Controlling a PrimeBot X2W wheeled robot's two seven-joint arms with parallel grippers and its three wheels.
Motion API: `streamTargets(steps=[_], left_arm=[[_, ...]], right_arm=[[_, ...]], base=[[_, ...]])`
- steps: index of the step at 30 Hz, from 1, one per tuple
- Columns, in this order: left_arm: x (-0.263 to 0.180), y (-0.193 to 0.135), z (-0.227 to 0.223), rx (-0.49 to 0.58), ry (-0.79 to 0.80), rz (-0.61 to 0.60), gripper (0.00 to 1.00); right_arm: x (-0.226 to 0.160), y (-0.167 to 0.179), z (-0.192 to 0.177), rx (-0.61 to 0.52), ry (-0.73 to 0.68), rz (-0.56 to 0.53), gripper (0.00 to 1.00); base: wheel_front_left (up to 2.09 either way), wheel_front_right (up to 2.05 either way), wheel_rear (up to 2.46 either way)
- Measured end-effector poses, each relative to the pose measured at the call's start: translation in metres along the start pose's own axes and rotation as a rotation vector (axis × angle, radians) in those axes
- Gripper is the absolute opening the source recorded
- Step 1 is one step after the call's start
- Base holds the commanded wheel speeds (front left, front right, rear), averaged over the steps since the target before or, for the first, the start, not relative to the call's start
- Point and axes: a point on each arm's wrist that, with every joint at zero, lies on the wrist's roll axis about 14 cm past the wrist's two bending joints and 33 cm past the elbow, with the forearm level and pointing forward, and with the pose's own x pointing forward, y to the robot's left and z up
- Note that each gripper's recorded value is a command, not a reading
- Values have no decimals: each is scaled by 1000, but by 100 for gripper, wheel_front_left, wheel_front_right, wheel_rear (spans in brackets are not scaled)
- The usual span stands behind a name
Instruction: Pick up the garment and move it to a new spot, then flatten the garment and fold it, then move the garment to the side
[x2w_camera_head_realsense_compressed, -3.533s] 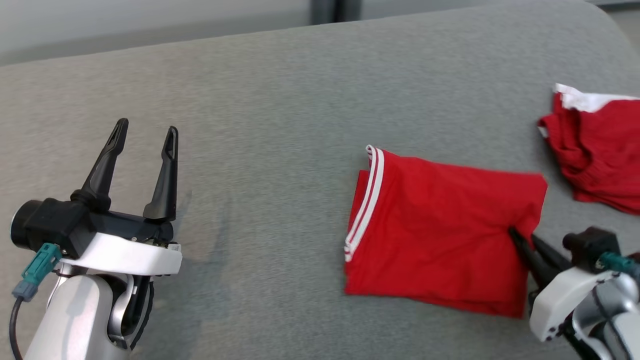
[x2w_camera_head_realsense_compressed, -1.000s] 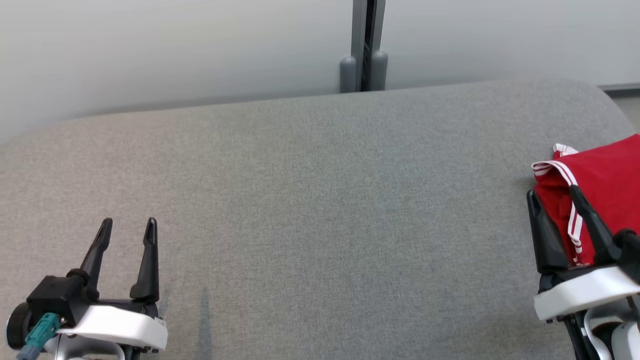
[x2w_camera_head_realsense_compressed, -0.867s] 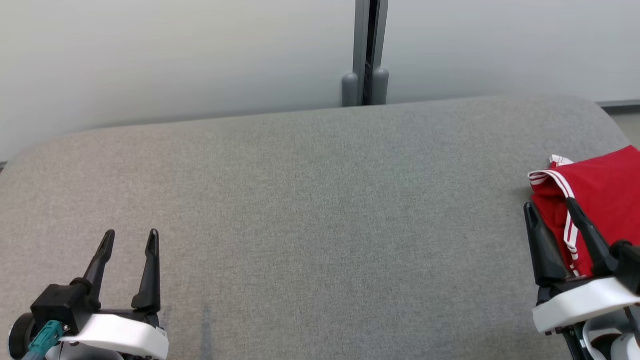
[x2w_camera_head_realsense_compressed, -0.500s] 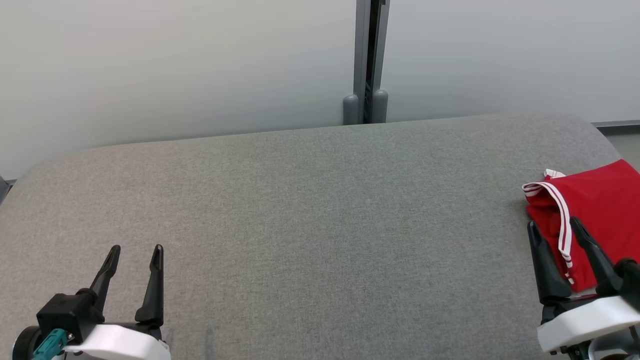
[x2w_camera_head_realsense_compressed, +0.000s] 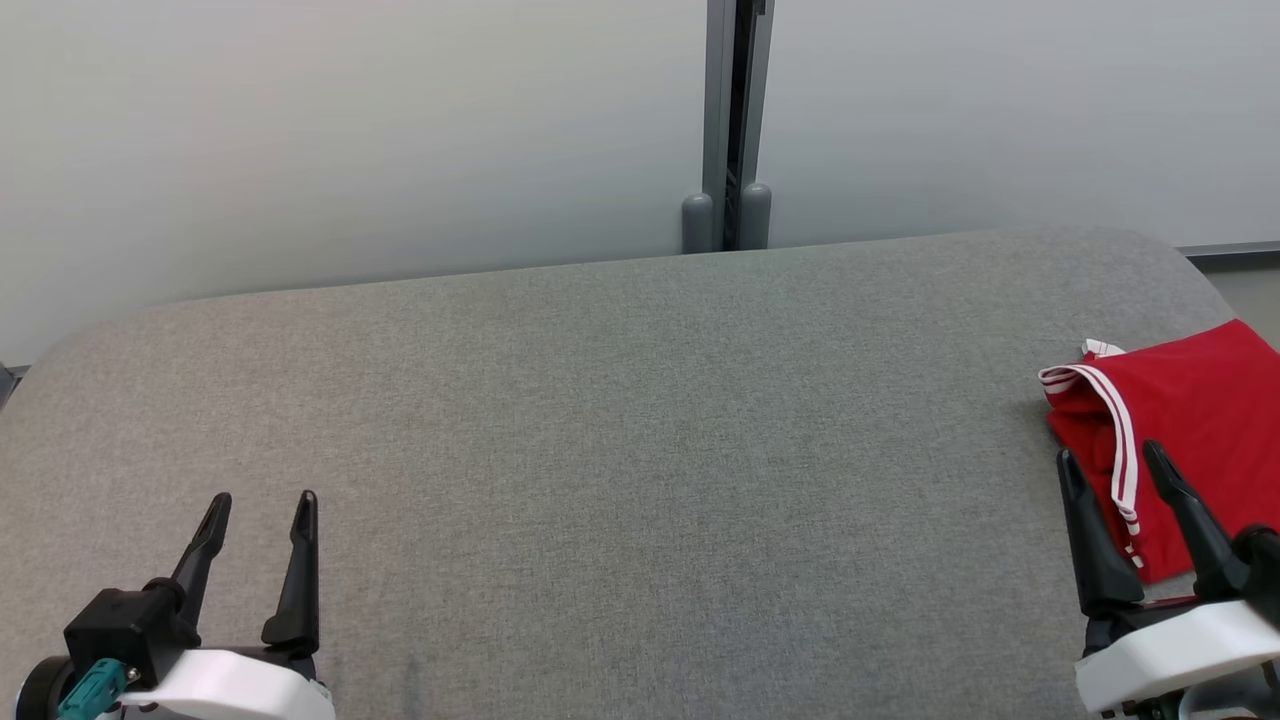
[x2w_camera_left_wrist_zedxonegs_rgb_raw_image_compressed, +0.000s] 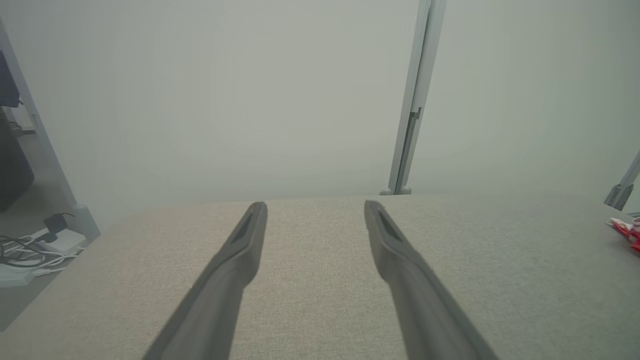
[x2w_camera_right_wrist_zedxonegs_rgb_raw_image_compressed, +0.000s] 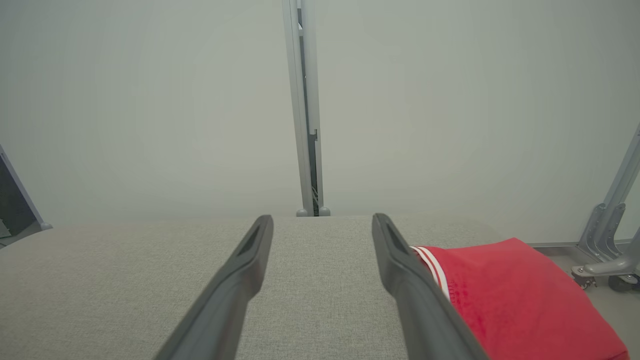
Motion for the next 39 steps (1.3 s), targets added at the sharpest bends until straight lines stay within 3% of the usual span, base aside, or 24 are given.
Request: streamTargets(steps=[25, 26, 31, 39], left_arm=[[-1, 5, 2, 18, -5, 11, 100], [-1, 5, 0, 18, 0, 12, 0], [-11, -2, -27, -25, 75, 19, 0], [-12, -8, -33, -177, 93, 18, 0]], right_arm=[[1, 3, -6, 10, 13, 5, 100], [1, 3, -7, 12, 18, 5, 0], [-7, 3, -32, 46, 93, -10, 0], [-6, -10, -43, 187, 142, -55, 0]], base=[[0, 0, 0], [0, 0, 0], [0, 0, 0], [0, 0, 0]])
